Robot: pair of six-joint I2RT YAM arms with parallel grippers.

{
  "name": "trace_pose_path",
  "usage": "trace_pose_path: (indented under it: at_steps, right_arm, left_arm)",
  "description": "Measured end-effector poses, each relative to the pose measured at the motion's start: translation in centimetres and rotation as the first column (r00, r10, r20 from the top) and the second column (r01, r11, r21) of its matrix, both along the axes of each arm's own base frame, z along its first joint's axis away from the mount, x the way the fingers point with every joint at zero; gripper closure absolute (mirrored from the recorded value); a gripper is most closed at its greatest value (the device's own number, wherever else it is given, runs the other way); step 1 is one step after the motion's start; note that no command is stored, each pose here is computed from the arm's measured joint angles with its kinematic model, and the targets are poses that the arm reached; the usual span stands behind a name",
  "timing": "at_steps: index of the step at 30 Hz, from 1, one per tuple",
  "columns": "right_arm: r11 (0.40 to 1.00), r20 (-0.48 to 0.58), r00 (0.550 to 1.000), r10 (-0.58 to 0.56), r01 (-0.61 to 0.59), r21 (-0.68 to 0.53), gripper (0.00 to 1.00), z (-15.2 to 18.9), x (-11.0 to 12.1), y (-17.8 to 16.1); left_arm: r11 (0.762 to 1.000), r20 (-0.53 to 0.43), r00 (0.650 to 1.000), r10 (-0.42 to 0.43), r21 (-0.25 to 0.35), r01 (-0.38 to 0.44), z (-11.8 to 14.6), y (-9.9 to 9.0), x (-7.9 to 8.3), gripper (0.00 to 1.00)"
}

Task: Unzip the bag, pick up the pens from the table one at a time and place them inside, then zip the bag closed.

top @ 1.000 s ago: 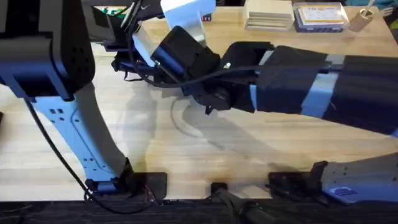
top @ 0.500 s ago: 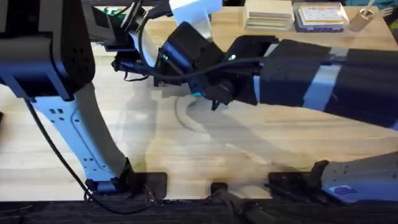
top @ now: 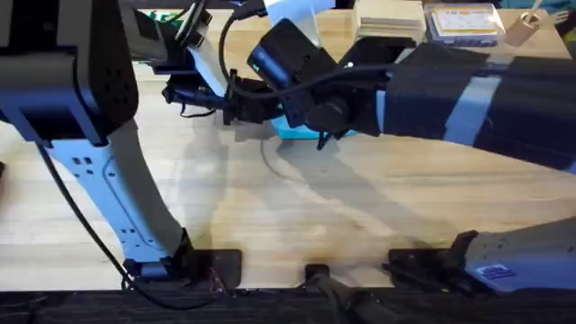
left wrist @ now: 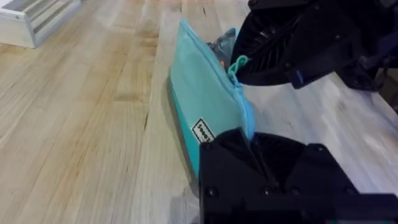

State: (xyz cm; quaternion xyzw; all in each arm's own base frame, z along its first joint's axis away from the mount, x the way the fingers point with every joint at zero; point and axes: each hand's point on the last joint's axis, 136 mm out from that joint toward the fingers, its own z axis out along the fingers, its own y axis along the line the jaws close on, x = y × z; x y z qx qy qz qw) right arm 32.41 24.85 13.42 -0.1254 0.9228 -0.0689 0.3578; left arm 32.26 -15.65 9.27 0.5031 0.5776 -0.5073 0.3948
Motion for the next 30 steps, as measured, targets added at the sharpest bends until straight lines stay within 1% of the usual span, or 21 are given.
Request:
trace_pose_path:
  at_steps: [23, 30]
  right_arm:
    - [0.998, -0.018, 0.999, -0.042, 0.041, -0.037, 0.971, -0.2, 1.6, -2.8]
    - [0.998, -0.037, 0.998, -0.046, 0.044, -0.055, 0.971, -0.5, 1.4, -3.3]
  left_arm:
    - [1.0, 0.001, 1.0, 0.001, -0.002, -0.001, 0.0, 0.0, 0.0, 0.958]
    - [1.0, 0.001, 1.0, 0.0, -0.001, 0.0, 0.0, 0.0, 0.0, 0.959]
